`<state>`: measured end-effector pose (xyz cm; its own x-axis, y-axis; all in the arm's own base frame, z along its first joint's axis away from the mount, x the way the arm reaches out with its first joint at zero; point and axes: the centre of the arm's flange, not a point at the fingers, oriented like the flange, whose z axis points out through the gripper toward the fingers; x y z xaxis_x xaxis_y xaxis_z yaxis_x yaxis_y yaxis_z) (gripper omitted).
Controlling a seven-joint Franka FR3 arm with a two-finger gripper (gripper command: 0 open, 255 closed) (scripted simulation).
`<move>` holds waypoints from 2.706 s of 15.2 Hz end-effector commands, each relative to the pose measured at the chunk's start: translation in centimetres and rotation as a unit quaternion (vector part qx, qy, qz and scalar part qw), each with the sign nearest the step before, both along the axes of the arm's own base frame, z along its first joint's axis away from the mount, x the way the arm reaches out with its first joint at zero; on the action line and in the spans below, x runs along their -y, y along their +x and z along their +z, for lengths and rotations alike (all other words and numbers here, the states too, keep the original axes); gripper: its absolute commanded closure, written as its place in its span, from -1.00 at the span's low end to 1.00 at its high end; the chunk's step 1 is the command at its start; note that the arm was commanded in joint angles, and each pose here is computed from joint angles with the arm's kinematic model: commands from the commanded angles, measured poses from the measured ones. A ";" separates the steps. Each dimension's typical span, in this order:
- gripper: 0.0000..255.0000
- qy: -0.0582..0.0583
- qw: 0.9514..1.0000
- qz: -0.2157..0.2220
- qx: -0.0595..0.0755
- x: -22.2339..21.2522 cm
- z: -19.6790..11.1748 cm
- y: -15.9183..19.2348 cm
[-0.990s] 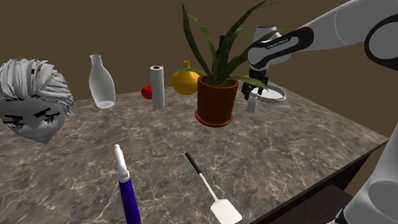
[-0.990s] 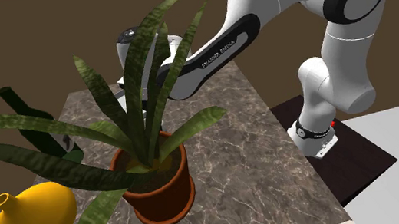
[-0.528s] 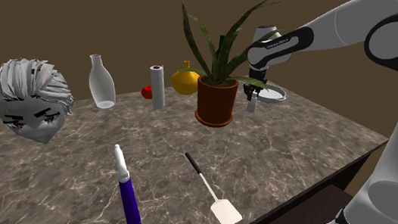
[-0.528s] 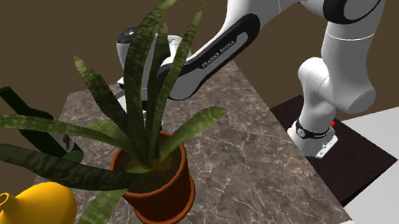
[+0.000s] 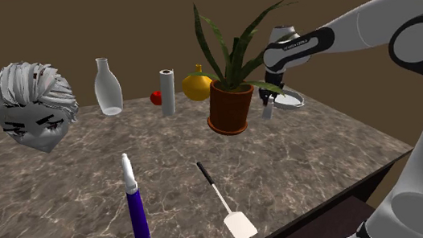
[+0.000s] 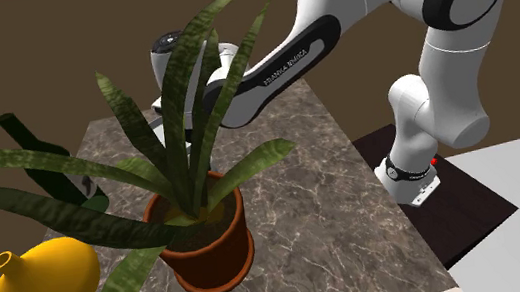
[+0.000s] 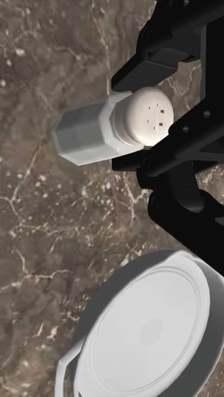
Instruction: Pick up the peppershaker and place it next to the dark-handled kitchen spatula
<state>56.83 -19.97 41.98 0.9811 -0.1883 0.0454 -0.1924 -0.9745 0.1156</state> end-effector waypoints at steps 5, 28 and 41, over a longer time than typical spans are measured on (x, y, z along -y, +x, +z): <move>1.00 0.000 1.000 0.000 0.000 0.1 3.0 0.0; 1.00 0.000 1.000 0.000 0.000 0.1 15.2 0.0; 1.00 0.000 1.000 0.000 0.000 -8.3 17.4 -6.4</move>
<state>51.11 -12.72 59.44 0.9812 -0.1878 0.0448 -0.1918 -0.9747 0.1149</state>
